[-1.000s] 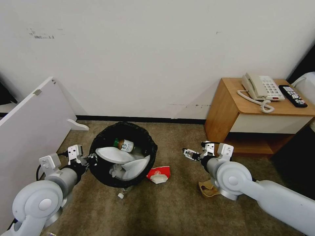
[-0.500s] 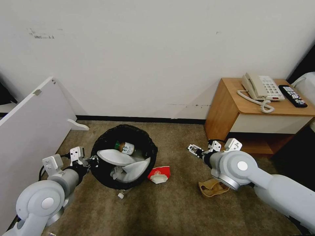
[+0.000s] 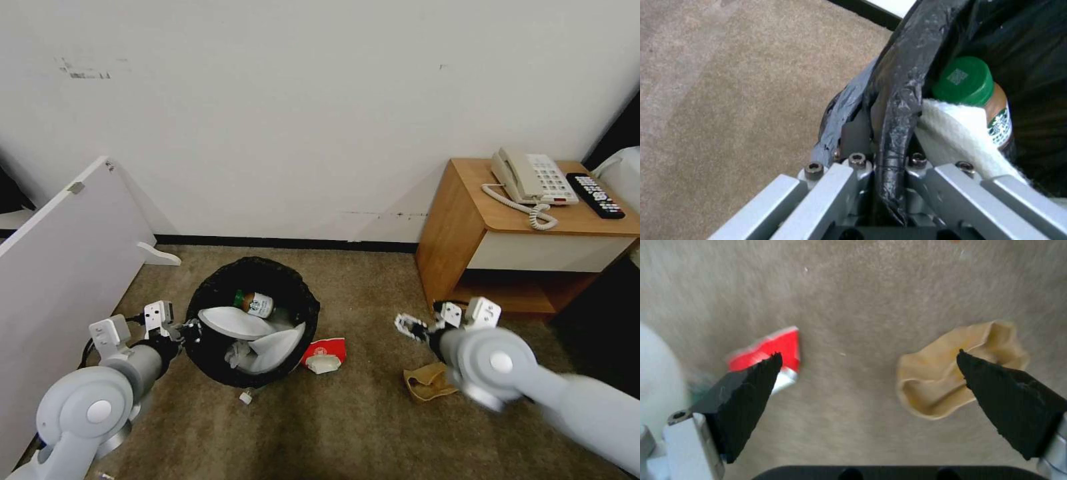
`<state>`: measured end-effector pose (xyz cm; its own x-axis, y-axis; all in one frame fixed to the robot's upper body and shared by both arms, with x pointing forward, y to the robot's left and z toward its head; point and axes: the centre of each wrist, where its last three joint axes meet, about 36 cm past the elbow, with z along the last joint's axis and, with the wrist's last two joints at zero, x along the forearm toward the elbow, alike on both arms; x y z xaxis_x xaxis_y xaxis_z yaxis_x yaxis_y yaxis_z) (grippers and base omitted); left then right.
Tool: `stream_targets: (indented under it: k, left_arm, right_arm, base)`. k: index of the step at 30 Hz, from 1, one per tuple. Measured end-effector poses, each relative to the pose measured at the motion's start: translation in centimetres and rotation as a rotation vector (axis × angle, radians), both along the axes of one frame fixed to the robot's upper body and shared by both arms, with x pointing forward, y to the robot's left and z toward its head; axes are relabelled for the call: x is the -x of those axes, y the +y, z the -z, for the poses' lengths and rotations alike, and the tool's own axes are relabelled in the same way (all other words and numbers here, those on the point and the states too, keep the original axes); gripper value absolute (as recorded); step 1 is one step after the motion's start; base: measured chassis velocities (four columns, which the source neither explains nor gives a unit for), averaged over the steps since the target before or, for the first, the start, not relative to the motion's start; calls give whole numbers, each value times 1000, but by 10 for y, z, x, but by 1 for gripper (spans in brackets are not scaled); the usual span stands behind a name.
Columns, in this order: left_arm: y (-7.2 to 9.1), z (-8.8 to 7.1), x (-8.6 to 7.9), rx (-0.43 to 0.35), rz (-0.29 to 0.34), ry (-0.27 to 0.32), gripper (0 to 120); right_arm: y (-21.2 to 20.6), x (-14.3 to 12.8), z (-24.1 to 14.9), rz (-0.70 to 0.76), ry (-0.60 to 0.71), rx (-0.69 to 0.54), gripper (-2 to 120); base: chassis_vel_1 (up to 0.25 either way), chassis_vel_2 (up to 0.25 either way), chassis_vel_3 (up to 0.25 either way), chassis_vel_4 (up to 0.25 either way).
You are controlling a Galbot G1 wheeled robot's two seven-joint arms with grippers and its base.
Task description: Pick up the trash bin and place the garbage on the floor into it.
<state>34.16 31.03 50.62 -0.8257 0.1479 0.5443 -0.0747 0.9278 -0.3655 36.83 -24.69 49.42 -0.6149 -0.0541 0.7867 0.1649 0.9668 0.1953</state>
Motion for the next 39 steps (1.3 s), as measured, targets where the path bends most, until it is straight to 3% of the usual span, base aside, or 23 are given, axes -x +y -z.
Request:
stream_targets:
  k: [1,3,5,8,10,11,13,18,20,23,29,39]
  left_arm:
    - [-1,1,0,-2,-1,-3,1]
    - [-1,1,0,-2,-1,-3,1]
    - [-2,4,2,-5,-3,-11,1]
    - [-3,4,2,-6,-8,-16,1]
    - [-2,3,3,-5,-19,-28,1]
    - [-2,3,3,-5,-19,-28,1]
    - [-2,2,4,-2,-27,-39,1]
    - [-2,-1,6,2,-35,-52,1]
    - [-1,-2,6,3,-42,-59,1]
    - [-1,-2,6,3,-47,-64,1]
    - [1,0,4,4,-57,-68,1]
    - [2,3,1,6,-74,-69,1]
  right_arm:
    - [-11,7,5,-70,-4,70,100]
    - [-11,7,5,-70,-4,70,100]
    - [-45,21,13,-278,-53,252,100]
    - [-55,23,13,-349,-61,298,100]
    - [-78,23,13,-516,-95,407,100]
    - [-78,23,13,-516,-95,407,100]
    - [-94,16,11,-655,-144,500,100]
    - [-106,4,7,-805,-189,567,100]
    - [-120,-10,2,-956,-221,663,100]
    - [-131,-23,1,-1070,-233,728,100]
    - [-132,-38,6,-1219,-267,782,100]
    - [-133,-37,12,-1303,-244,796,100]
  base:
    - [0,0,0,0]
    - [0,0,0,0]
    - [0,0,0,0]
    - [0,0,0,0]
    - [0,0,0,0]
    - [0,0,0,0]
    - [0,0,0,0]
    - [0,0,0,0]
    - [0,0,0,0]
    - [0,0,0,0]
    - [0,0,0,0]
    - [0,0,0,0]
